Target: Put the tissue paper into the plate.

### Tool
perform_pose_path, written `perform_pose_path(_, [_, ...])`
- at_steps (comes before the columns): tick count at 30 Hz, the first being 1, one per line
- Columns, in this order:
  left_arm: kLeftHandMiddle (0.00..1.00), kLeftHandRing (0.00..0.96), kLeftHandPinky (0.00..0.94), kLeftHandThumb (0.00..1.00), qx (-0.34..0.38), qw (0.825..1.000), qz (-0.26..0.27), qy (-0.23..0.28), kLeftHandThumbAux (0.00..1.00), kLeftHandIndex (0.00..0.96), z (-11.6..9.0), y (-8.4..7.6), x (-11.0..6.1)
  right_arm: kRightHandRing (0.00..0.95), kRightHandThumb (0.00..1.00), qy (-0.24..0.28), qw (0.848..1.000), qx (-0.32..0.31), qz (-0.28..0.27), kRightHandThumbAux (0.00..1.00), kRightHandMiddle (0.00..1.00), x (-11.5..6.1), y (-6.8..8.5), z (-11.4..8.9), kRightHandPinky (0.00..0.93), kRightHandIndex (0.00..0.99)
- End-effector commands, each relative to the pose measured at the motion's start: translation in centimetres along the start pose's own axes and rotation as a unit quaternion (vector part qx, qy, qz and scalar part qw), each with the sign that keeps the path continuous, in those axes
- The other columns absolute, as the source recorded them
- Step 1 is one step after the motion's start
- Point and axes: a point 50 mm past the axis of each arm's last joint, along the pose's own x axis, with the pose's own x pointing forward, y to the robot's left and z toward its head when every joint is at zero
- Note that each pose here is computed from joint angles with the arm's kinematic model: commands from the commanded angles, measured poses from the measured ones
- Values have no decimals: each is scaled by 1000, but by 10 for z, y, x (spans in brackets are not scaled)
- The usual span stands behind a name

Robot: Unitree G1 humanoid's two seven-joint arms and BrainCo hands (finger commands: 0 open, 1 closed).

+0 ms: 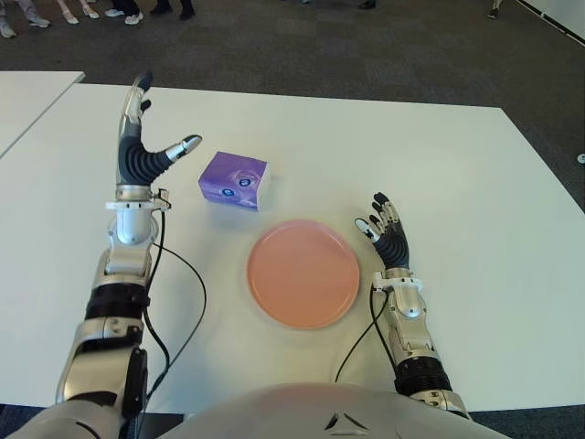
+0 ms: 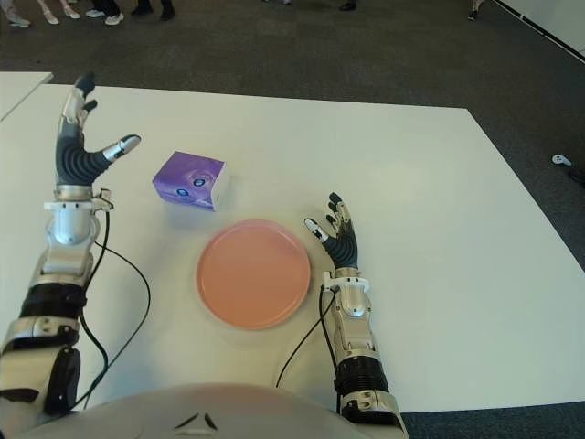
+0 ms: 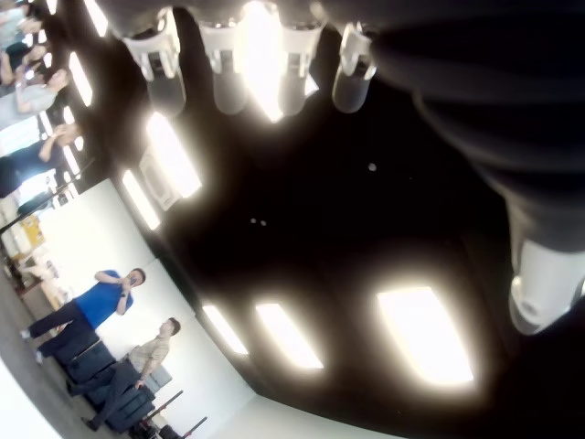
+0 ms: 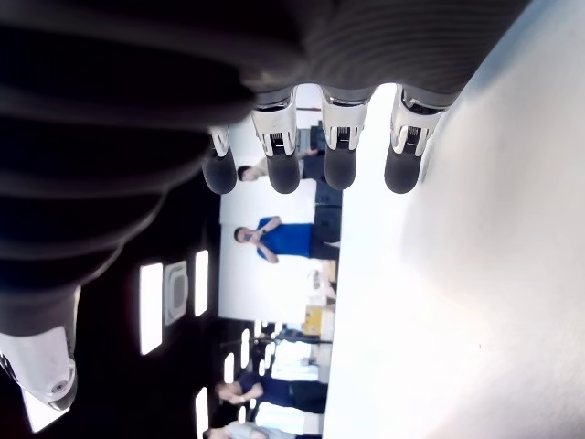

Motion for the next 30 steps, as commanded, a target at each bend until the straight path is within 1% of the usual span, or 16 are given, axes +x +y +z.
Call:
perform_pose_path(1, [0, 0, 0, 26, 27, 999, -19, -34, 509, 0, 6, 1, 10, 0, 0, 37, 999, 4, 1, 559, 0, -8, 0, -14, 0, 0])
perform_pose_path(3, [0, 0, 0, 43, 41, 997, -33, -56, 509, 0, 15, 1, 19, 0, 0, 38, 999, 5, 2, 558, 0, -8, 0, -14, 0, 0])
perform_pose_path(4, [0, 0, 0, 51, 60, 995, -45, -72, 509, 0, 21, 1, 27, 0, 0, 38, 999, 5, 2, 557, 0, -7, 0, -14, 0, 0])
perform_pose_path(7, [0, 0, 0, 92, 98, 988, -63, -97, 505, 0, 32, 1, 41, 0, 0, 39, 999, 6, 2, 554, 0, -7, 0, -15, 0, 0])
perform_pose_path(11, [0, 0, 0, 150, 131, 979, -106, -112, 498, 0, 32, -1, 41, 0, 0, 40, 999, 9, 3, 556, 0, -7, 0, -15, 0, 0])
perform_pose_path(15, [0, 0, 0, 188, 173, 964, -163, -120, 475, 0, 29, -9, 46, 0, 0, 41, 999, 9, 4, 559, 0, -6, -1, -16, 0, 0])
perform_pose_path(19, [0, 0, 0, 226, 218, 940, -229, -128, 420, 0, 23, -20, 48, 0, 0, 42, 999, 8, 3, 558, 0, -5, -1, -16, 0, 0])
perform_pose_path(22, [0, 0, 0, 251, 238, 918, -280, -150, 370, 0, 23, -31, 47, 0, 0, 42, 999, 8, 3, 557, 0, -5, -1, -16, 0, 0])
perform_pose_path(23, [0, 0, 0, 258, 242, 913, -290, -155, 346, 0, 23, -33, 46, 0, 0, 42, 999, 8, 3, 557, 0, -5, -1, -16, 0, 0])
perform_pose_path(26, [0, 0, 0, 268, 256, 886, -344, -176, 296, 0, 22, -43, 44, 0, 0, 42, 999, 9, 4, 557, 0, -5, -1, -17, 0, 0])
perform_pose_path(27, [0, 0, 0, 272, 258, 880, -356, -180, 277, 0, 22, -45, 44, 0, 0, 42, 999, 9, 4, 557, 0, -5, -1, -17, 0, 0])
perform_pose_path(29, [0, 0, 0, 274, 271, 858, -396, -181, 245, 0, 18, -53, 41, 0, 0, 42, 999, 9, 4, 556, 0, -5, -1, -17, 0, 0])
perform_pose_path(30, [0, 0, 0, 275, 283, 842, -421, -182, 236, 0, 15, -58, 40, 0, 0, 43, 999, 9, 4, 555, 0, -5, -1, -18, 0, 0])
